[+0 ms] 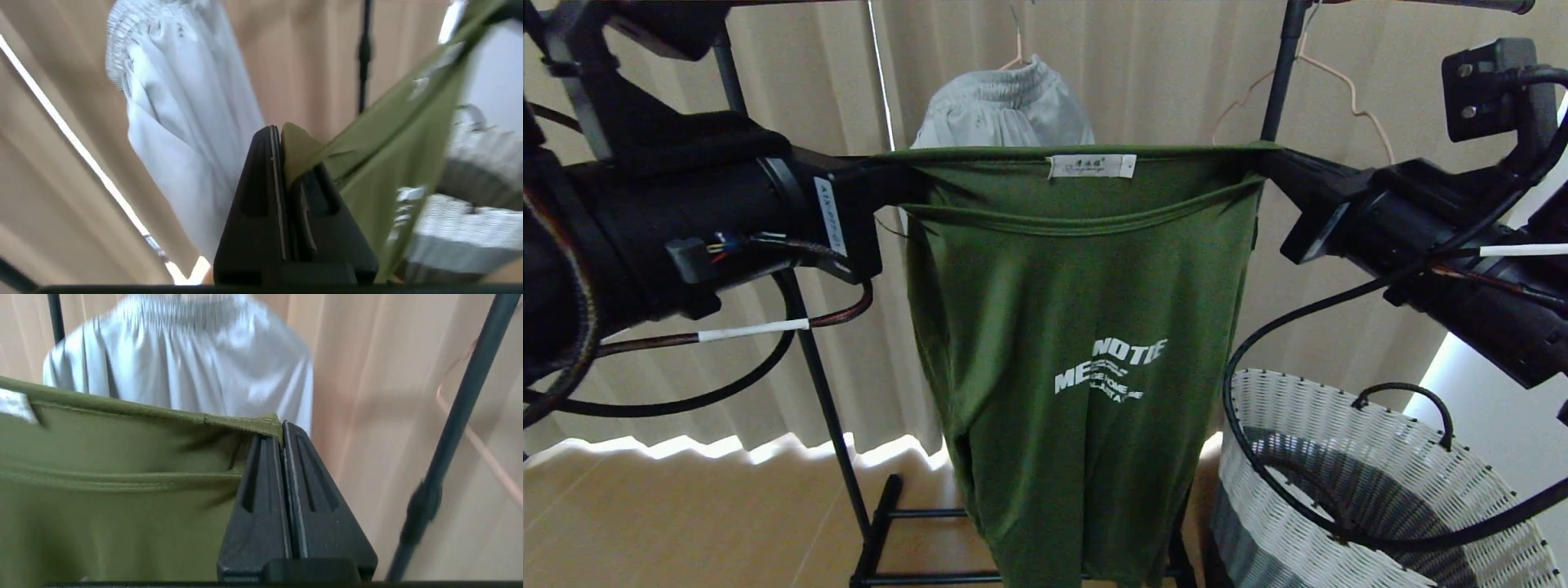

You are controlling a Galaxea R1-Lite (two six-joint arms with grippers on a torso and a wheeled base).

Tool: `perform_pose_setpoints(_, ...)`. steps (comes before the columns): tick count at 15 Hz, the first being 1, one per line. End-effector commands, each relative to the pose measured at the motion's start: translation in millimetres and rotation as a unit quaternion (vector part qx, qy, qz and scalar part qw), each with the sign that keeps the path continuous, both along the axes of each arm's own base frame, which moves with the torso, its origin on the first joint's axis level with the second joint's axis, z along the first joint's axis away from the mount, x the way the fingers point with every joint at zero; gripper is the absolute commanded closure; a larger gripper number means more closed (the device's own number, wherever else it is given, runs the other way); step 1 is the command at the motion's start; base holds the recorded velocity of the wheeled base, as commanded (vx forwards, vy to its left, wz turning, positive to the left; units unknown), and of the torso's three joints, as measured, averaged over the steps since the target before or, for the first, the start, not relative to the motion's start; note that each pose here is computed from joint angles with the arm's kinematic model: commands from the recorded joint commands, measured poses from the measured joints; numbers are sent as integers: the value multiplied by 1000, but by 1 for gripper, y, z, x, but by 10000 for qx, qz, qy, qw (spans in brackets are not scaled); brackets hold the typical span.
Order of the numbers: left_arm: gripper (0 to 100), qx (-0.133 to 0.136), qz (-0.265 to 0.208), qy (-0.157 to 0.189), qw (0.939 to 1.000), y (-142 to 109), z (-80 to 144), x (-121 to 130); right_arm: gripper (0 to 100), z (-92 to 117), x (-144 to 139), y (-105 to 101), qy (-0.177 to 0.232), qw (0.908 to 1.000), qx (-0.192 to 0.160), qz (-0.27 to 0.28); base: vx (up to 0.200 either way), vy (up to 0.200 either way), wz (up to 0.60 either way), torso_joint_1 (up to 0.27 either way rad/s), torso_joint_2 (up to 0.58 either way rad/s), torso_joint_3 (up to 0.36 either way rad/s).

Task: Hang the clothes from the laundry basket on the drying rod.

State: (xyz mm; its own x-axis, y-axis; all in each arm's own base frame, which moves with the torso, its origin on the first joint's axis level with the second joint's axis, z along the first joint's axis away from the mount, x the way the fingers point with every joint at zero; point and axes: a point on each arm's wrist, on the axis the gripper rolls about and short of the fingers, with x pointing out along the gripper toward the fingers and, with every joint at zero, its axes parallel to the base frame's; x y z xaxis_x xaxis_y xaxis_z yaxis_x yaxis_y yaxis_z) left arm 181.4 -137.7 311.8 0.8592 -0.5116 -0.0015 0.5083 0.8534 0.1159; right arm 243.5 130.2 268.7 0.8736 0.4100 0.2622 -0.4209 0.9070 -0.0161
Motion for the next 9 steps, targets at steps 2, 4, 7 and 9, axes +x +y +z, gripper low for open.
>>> perform_pose_setpoints(2, 100, -44, -222, -35, 9997, 6, -2, -21, 100, -7, 25, 14, -133, 9999, 38, 36, 0, 0, 0, 0, 0, 0)
perform_pose_setpoints(4, 100, -61, -789, -69, 9968, 5, -3, -36, 100, 0, 37, 21, -324, 9992, 90, 206, 0, 0, 0, 0, 0, 0)
perform_pose_setpoints(7, 100, -5, -1337, -103, 9910, 11, -8, -46, 100, 2, 49, 28, -397, 9989, 114, 242, 0, 0, 0, 0, 0, 0)
perform_pose_setpoints(9, 100, 4, -1436, -91, 9896, 12, -10, -48, 100, 1, 55, 32, -400, 9989, 110, 240, 0, 0, 0, 0, 0, 0)
